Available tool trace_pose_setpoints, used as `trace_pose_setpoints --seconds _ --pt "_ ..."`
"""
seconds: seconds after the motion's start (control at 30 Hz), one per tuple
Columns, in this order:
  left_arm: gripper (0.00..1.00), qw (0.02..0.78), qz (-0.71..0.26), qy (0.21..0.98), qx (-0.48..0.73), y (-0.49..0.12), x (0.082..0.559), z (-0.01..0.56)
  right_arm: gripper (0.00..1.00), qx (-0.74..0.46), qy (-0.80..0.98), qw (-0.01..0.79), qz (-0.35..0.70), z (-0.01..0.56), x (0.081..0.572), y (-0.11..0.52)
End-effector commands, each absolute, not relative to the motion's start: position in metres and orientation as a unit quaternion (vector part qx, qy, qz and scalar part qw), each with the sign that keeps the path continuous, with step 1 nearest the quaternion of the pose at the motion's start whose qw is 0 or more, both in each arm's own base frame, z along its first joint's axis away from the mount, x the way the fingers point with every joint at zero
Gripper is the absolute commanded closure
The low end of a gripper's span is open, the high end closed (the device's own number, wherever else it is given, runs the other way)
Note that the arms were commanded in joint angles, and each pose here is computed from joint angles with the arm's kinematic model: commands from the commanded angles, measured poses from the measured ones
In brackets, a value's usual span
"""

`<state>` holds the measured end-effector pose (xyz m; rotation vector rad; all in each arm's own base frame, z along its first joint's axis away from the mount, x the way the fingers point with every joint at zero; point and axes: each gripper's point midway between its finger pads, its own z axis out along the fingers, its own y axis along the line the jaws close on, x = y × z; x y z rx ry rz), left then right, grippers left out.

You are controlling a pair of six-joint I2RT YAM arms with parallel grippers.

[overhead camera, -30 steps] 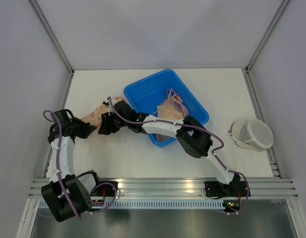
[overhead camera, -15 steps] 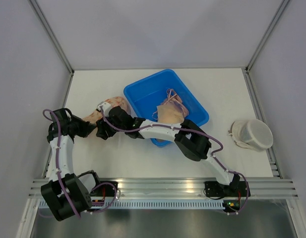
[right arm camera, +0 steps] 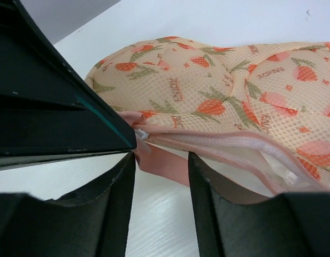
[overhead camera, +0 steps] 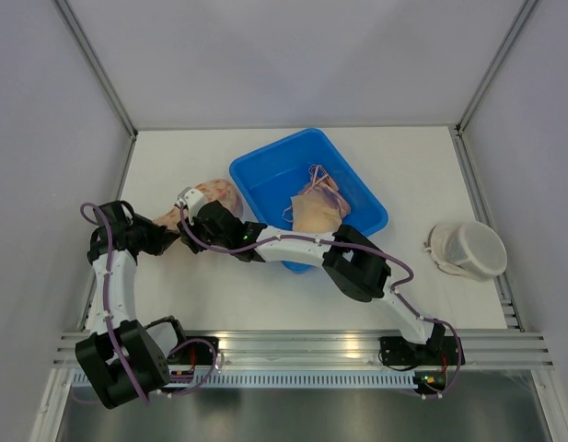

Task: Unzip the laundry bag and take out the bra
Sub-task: Unzip the laundry bag at the center of the board.

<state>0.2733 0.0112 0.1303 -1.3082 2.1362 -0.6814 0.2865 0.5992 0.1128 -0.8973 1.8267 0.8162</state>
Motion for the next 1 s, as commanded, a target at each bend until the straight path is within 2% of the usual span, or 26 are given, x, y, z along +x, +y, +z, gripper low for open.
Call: trace_pose_setpoints --seconds 0.0,0.13,0.4,0.5,0.97 --pt "0.98 0.279 -0.278 0.778 -0.49 0.01 0.282 0.15 0.52 -0.355 0.723 0.493 0.329 0.127 0.297 0.609" --pt "0.98 0.281 -0.278 0.777 -0.49 0.011 0.284 0.152 0.67 -0.354 0.724 0.492 0.329 0.125 0.296 0.612" --pt "0.98 0.286 -0.275 0.777 -0.489 0.013 0.286 0.155 0.86 -0.346 0.725 0.48 0.352 0.122 0.29 0.615" --pt "0.98 0.287 -0.275 0.778 -0.486 0.013 0.286 0.155 1.0 -0.343 0.729 0.472 0.357 0.116 0.286 0.616" --pt "0.96 0.319 -0.224 0.788 -0.476 0.034 0.286 0.16 1.0 -0.287 0.755 0.451 0.381 0.155 0.291 0.61"
